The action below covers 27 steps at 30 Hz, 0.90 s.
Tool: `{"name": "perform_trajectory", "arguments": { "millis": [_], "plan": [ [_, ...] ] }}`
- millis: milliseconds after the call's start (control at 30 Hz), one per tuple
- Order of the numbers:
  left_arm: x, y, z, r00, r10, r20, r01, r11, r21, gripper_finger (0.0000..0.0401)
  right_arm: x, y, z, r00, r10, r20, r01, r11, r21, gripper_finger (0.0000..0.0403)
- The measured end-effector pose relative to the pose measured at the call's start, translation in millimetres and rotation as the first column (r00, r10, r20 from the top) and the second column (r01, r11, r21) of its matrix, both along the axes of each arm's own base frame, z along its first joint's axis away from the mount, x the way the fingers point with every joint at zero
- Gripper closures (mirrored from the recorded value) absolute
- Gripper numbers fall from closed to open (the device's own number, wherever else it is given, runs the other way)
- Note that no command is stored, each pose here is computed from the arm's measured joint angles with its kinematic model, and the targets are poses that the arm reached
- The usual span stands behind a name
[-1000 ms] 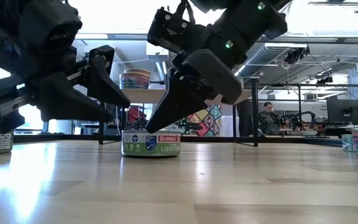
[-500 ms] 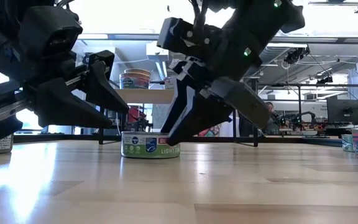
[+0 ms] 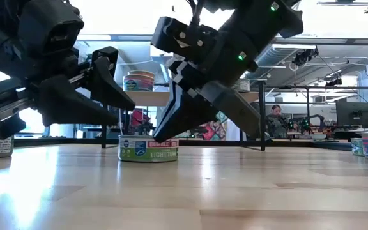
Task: Stack canned seafood by type on shelf
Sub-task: Stack the green and white tuna can on top of the green and white tuna can on the shelf
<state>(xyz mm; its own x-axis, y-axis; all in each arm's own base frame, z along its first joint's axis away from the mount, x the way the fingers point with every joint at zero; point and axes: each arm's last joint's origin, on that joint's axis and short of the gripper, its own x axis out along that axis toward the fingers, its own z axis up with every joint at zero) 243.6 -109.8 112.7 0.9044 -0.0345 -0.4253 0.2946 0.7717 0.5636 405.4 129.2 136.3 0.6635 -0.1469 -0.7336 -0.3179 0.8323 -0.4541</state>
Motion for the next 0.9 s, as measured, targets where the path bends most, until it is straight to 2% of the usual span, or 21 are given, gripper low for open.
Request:
{"name": "perform_trajectory", "arguments": {
  "millis": [133, 533, 667, 800, 900],
  "plan": [
    [0, 0, 0, 1.0, -0.012, 0.004, 0.012, 0.999, 0.032, 0.0233, 5, 2, 8, 0.999, -0.025, 0.024, 0.024, 0.999, 0.04, 0.04],
    [4, 11, -13, 0.998, 0.031, -0.061, -0.029, 0.999, 0.031, 0.0233, 14, 0, 22, 0.998, -0.055, 0.021, 0.053, 0.992, 0.113, 0.0397],
    [4, 10, -19, 0.997, 0.029, -0.072, -0.027, 0.999, 0.033, 0.0233, 13, 2, 20, 1.0, -0.008, -0.001, 0.008, 0.992, 0.126, 0.0358],
    [5, 10, -19, 0.997, 0.032, -0.073, -0.03, 0.999, 0.029, 0.0233, 13, 0, 17, 0.998, -0.067, 0.003, 0.067, 0.991, 0.118, 0.0304],
    [5, 10, -19, 0.997, 0.031, -0.066, -0.03, 0.999, 0.027, 0.0233, 13, 0, 16, 0.997, -0.073, 0.0, 0.072, 0.991, 0.113, 0.0289]
  ]
}}
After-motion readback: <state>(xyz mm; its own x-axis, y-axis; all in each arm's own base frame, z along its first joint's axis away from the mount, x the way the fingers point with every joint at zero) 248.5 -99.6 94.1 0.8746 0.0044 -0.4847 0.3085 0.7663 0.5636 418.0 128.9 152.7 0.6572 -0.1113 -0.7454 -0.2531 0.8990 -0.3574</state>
